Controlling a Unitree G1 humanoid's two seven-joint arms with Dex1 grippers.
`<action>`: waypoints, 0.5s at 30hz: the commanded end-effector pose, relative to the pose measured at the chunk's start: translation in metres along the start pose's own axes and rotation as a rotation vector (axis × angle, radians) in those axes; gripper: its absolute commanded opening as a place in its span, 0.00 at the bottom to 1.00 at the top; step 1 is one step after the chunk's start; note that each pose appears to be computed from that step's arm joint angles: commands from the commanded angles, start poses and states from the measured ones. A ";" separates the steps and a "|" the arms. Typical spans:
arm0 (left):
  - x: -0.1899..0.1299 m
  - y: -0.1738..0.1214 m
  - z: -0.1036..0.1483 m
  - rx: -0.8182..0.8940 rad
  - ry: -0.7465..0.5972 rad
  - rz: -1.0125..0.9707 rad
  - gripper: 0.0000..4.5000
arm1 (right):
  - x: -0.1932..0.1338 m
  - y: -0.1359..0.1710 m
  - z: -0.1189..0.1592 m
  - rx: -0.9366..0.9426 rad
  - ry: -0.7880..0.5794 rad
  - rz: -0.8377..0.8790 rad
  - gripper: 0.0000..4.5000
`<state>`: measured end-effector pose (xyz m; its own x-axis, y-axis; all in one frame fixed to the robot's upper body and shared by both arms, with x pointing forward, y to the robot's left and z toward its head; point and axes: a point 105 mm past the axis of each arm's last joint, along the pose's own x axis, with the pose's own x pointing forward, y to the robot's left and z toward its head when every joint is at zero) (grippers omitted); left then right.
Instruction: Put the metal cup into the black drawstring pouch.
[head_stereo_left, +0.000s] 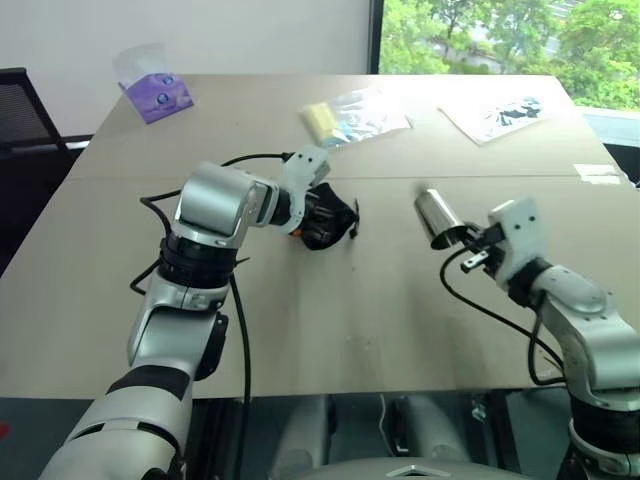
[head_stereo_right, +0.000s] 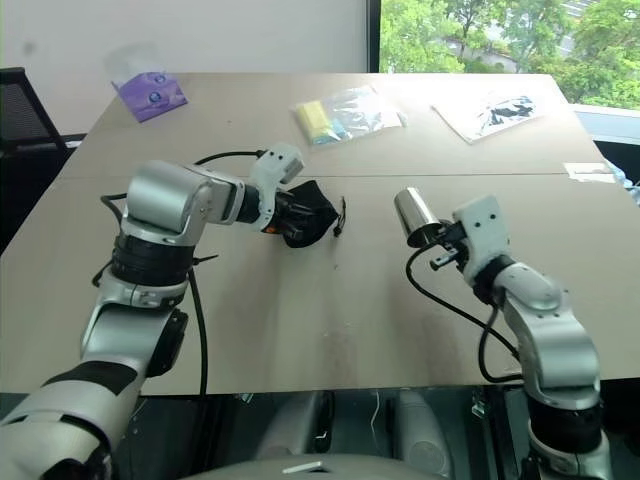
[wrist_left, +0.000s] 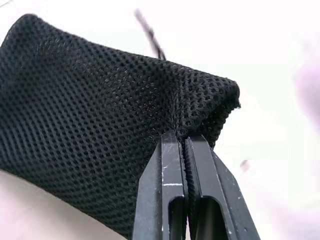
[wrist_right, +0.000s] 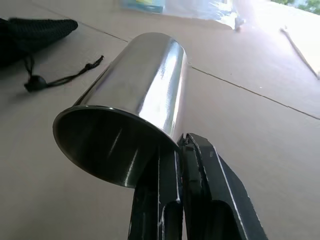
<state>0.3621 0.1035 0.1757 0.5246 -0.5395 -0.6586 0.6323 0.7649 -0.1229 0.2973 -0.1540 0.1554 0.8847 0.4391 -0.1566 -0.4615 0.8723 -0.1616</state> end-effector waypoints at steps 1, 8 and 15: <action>0.005 0.000 0.008 -0.151 -0.020 -0.033 0.00 | -0.024 0.012 0.011 0.052 -0.055 0.081 0.02; 0.031 -0.012 0.036 -0.308 -0.164 -0.135 0.00 | -0.038 0.034 0.005 0.093 -0.027 0.198 0.02; 0.030 -0.013 0.038 -0.404 -0.187 -0.192 0.00 | -0.010 0.054 0.004 0.103 -0.051 0.267 0.02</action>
<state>0.3903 0.0661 0.1722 0.5264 -0.6926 -0.4932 0.4584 0.7197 -0.5214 0.2620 -0.1193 0.1438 0.7446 0.6437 -0.1766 -0.6530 0.7573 0.0065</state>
